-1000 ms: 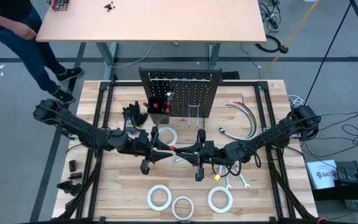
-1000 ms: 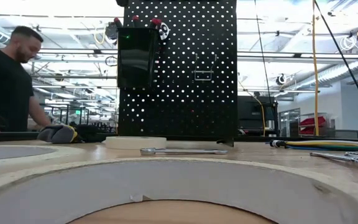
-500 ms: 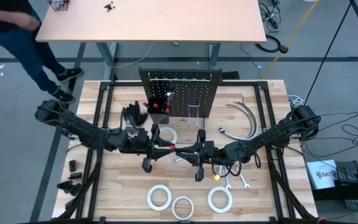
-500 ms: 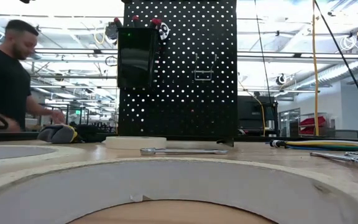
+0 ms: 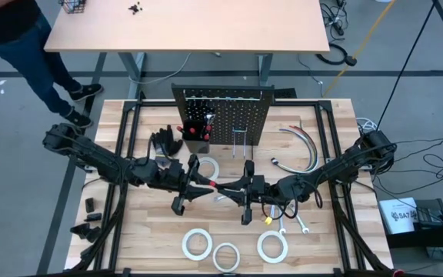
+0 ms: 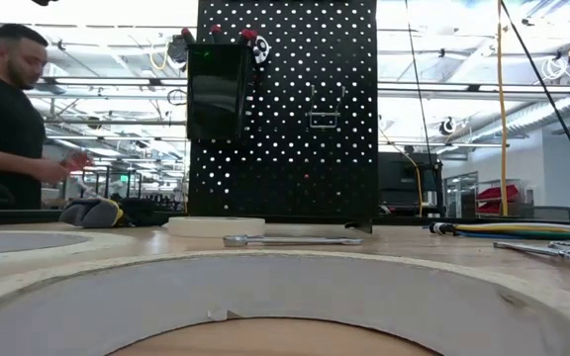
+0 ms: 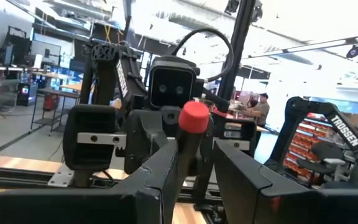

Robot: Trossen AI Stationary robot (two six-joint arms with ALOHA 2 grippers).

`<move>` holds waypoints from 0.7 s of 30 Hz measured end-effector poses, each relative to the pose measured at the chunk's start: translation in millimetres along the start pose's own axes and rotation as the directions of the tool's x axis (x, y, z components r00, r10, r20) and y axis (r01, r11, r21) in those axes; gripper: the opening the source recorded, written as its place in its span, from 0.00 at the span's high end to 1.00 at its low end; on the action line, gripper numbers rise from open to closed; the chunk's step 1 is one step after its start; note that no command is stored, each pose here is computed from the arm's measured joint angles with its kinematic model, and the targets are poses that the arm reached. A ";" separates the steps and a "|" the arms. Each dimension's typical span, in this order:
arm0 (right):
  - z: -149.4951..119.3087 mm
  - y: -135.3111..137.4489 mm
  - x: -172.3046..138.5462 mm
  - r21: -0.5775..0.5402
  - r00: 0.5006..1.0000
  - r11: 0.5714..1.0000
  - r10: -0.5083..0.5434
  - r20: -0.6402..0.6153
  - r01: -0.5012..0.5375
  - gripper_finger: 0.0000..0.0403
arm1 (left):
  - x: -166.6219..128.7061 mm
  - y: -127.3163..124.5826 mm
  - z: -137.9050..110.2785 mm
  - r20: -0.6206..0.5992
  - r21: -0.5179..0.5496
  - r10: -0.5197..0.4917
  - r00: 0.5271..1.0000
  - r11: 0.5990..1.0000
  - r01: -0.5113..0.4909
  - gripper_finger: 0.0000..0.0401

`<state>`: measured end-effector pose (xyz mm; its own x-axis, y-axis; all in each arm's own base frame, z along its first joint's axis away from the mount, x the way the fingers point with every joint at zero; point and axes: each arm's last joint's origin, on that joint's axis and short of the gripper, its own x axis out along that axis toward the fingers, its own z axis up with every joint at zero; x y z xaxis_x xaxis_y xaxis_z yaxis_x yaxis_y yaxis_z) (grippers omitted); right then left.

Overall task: Hang tools onto peg board
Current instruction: Put the black nut driver into the black bin on the peg board

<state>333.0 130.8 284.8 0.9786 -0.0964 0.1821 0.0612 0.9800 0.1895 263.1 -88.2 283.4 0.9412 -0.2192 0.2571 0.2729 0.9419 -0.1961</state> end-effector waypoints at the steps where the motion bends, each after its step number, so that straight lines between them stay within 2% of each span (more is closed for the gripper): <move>1: 0.0 -0.1 0.1 0.000 1.000 1.000 0.000 0.000 0.000 0.91 | 0.0 0.0 0.0 0.000 0.000 0.000 1.000 1.000 0.000 0.74; 21: -0.2 -0.7 0.3 0.027 1.000 1.000 -0.003 -0.002 0.003 0.91 | 0.3 3.8 3.3 0.031 0.027 0.019 0.999 0.999 -0.020 0.74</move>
<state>333.3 130.2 284.5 0.9788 -0.0989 0.1794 0.0589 0.9746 0.2159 263.7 -83.9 285.9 0.9397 -0.1932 0.2821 0.2485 0.9527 -0.1751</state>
